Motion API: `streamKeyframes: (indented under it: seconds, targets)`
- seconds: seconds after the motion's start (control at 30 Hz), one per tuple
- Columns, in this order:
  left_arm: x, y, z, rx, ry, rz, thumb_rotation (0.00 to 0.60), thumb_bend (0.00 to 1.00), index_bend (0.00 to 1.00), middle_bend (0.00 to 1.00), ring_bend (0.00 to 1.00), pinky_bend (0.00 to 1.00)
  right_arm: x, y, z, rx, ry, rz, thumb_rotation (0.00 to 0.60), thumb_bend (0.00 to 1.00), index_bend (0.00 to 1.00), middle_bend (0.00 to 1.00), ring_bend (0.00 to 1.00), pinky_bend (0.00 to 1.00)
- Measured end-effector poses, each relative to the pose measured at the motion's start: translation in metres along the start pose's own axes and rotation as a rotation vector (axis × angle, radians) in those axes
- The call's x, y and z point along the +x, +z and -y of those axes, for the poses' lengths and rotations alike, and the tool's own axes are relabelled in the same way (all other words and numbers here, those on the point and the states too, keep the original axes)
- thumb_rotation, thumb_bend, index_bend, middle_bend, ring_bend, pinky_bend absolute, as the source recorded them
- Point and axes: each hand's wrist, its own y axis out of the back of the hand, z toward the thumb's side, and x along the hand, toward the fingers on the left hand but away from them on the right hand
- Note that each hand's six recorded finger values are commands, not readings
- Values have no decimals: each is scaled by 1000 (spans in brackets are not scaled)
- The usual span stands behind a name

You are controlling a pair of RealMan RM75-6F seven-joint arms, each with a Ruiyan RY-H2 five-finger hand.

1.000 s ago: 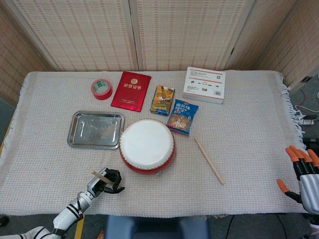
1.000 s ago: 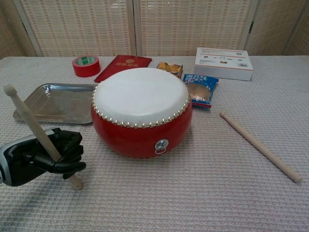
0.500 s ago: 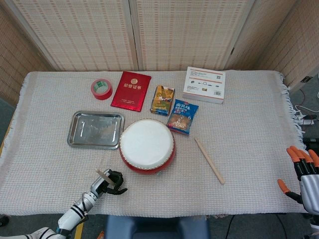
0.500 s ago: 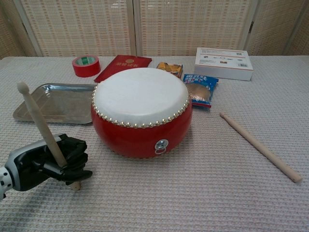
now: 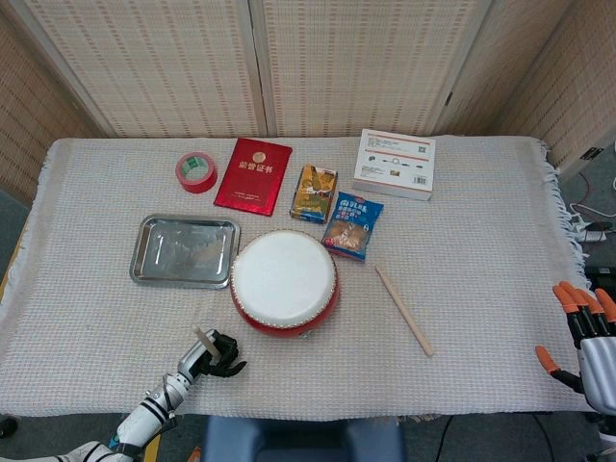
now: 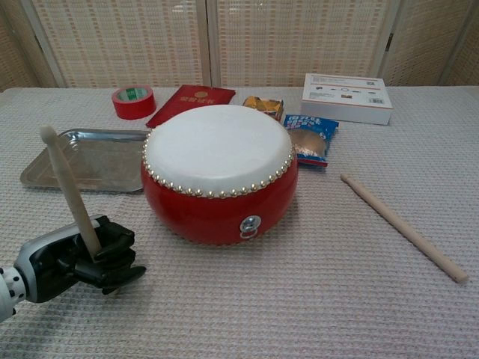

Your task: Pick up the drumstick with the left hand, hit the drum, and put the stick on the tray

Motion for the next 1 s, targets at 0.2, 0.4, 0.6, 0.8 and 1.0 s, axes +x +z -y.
streamKeyframes:
  seconds: [0.2,0.4,0.6,0.8,1.0]
  targets:
    - [-1,2,-2,15,19,18,600,682,1000,1000,1000,1000,0,1,0,0,-2,-4,600,262,0,59,0,8]
    - [-5,11,-5,14,22,40,600,764,1000,1000,1000,1000,0,3,-1,-3,-5,-7,600,262,0,59,0,8]
    - [-14,37,-19,86,19,91,600,801,1000,1000,1000,1000,0,4,-3,-4,-11,-14,600,262,0,59,0,8]
    - [-13,69,-44,274,70,137,600,811,1000,1000,1000,1000,-1,4,-4,-5,-18,-24,600,262,0,59,0,8]
    - [-2,99,-69,582,175,160,600,811,1000,1000,1000,1000,-6,7,-7,-1,-27,-45,600,262,0,59,0,8]
